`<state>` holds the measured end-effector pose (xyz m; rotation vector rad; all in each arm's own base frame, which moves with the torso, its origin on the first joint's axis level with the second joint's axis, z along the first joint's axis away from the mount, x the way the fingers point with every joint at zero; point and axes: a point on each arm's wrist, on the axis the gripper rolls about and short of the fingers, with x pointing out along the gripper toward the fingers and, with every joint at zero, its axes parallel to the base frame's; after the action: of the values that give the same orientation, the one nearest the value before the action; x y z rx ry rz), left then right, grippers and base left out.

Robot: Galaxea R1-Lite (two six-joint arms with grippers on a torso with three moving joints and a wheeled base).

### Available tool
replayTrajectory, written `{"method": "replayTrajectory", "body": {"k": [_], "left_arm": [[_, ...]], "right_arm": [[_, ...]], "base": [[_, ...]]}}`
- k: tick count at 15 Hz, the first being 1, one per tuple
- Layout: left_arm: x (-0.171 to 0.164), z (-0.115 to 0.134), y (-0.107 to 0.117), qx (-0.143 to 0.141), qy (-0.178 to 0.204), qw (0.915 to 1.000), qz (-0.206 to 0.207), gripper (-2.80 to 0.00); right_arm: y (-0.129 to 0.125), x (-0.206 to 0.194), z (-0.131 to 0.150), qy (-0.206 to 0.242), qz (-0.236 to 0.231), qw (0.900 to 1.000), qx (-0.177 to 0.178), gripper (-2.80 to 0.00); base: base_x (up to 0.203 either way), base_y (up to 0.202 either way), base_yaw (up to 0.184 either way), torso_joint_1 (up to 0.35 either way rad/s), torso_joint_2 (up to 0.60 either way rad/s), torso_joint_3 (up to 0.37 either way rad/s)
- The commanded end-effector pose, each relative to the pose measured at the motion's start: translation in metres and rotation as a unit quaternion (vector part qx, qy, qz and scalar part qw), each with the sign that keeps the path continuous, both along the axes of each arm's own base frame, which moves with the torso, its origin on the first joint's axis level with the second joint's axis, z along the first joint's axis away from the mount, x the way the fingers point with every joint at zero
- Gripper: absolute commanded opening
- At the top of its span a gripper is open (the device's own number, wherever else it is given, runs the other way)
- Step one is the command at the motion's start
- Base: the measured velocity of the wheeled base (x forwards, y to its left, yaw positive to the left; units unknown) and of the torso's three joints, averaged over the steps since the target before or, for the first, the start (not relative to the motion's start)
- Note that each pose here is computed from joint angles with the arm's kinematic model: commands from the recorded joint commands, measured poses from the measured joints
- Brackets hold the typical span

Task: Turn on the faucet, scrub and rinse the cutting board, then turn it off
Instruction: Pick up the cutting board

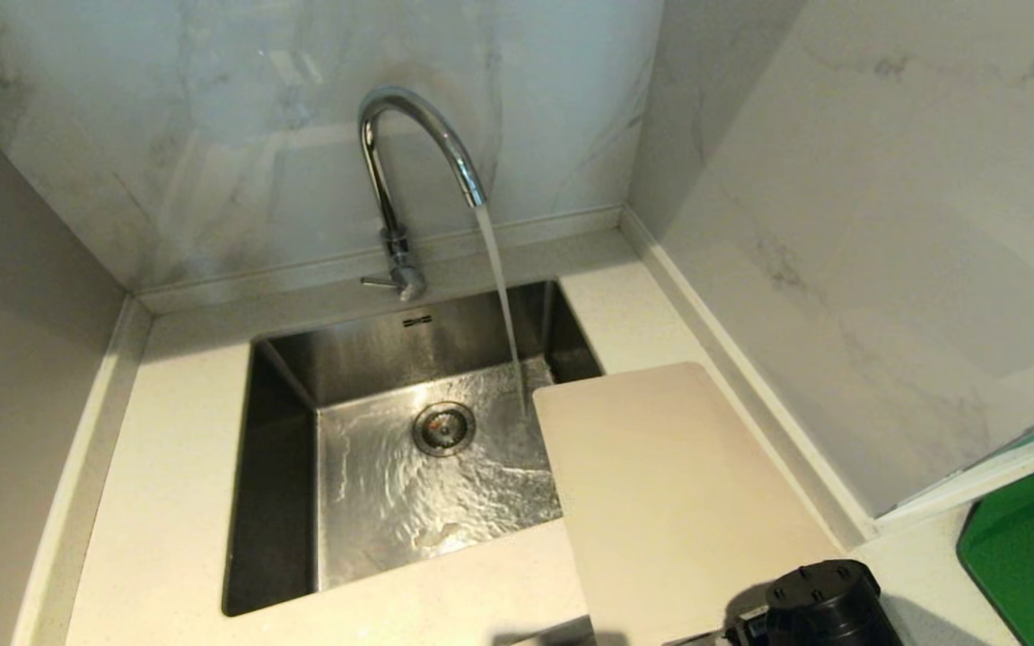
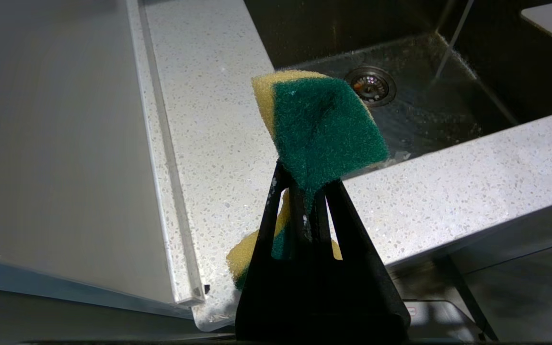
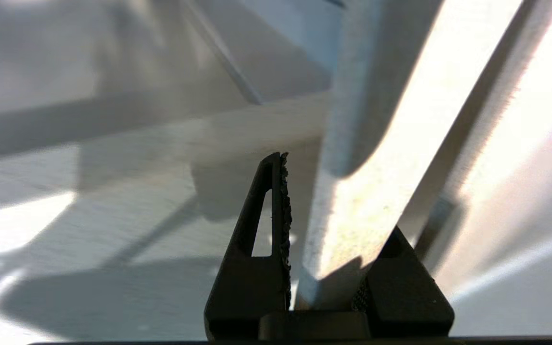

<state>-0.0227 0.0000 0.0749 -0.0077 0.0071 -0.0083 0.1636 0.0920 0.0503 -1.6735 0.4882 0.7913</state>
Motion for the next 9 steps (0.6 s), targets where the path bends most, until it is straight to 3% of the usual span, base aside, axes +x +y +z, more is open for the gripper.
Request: {"method": "replayTrajectory", "body": {"k": [1, 9], "left_arm": [[0.0, 0.0, 0.0, 0.0, 0.001, 1.0, 0.0, -2.8], [0.0, 0.0, 0.0, 0.0, 0.0, 1.0, 0.0, -2.8]], "right_arm": [[-0.004, 0.0, 0.017, -0.043, 0.007, 0.999, 0.004, -2.8], [-0.018, 0.007, 0.05, -0.131, 0.037, 0.99, -0.044, -2.8]], "base": [[0.0, 0.0, 0.0, 0.0, 0.0, 0.0], [0.0, 0.0, 0.0, 0.0, 0.0, 0.0]]}}
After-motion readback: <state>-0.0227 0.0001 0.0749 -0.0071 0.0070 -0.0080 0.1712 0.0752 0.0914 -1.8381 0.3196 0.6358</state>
